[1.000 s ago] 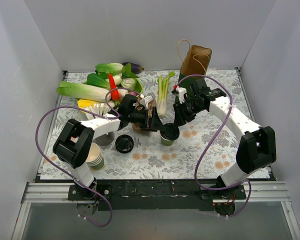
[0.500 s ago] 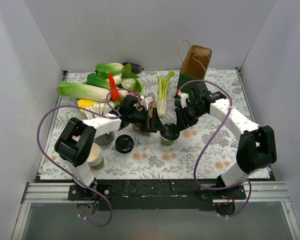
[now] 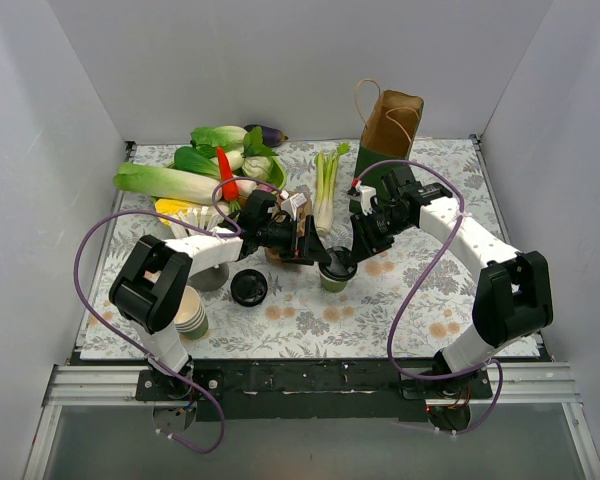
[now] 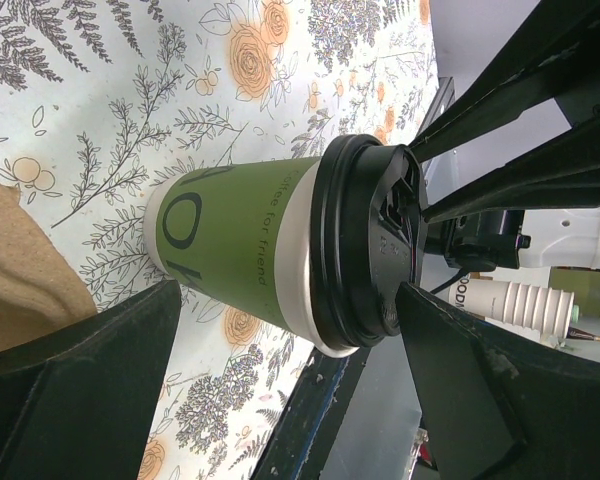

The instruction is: Pack the takeout coffee

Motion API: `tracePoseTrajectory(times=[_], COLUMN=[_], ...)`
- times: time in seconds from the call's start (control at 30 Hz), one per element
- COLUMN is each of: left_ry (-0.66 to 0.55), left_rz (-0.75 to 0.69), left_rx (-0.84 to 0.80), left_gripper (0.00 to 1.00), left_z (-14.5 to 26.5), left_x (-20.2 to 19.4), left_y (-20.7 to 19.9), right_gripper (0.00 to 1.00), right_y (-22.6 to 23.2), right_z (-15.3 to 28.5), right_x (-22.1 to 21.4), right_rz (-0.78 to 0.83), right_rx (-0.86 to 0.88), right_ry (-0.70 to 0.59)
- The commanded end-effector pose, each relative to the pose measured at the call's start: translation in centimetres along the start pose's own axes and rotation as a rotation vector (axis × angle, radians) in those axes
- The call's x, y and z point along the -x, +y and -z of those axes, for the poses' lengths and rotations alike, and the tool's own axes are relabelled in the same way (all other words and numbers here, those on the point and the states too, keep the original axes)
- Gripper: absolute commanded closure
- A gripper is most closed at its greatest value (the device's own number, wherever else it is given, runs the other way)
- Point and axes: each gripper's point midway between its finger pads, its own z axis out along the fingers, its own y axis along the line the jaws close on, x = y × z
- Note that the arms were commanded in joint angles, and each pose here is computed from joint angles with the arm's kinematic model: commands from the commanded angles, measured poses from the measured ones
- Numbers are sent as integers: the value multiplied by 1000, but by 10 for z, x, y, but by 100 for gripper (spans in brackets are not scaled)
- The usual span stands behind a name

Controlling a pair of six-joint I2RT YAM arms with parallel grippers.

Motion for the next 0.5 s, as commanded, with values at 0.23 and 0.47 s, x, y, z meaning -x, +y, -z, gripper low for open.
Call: tracePoseTrajectory(times=[0.23, 0.47], left_ry=[-24, -23], left_rz=[-50, -51], left_rx=[-39, -34], left_gripper=[11, 11], left_z=[5, 6], left_x=[11, 11], left_y=[-16, -18], right_gripper=[64, 64], right_y=[10, 11], right_z=[9, 6], right_x=[31, 30], right_rz=[30, 29], right_rx=[28, 34], right_ry=[-71, -64])
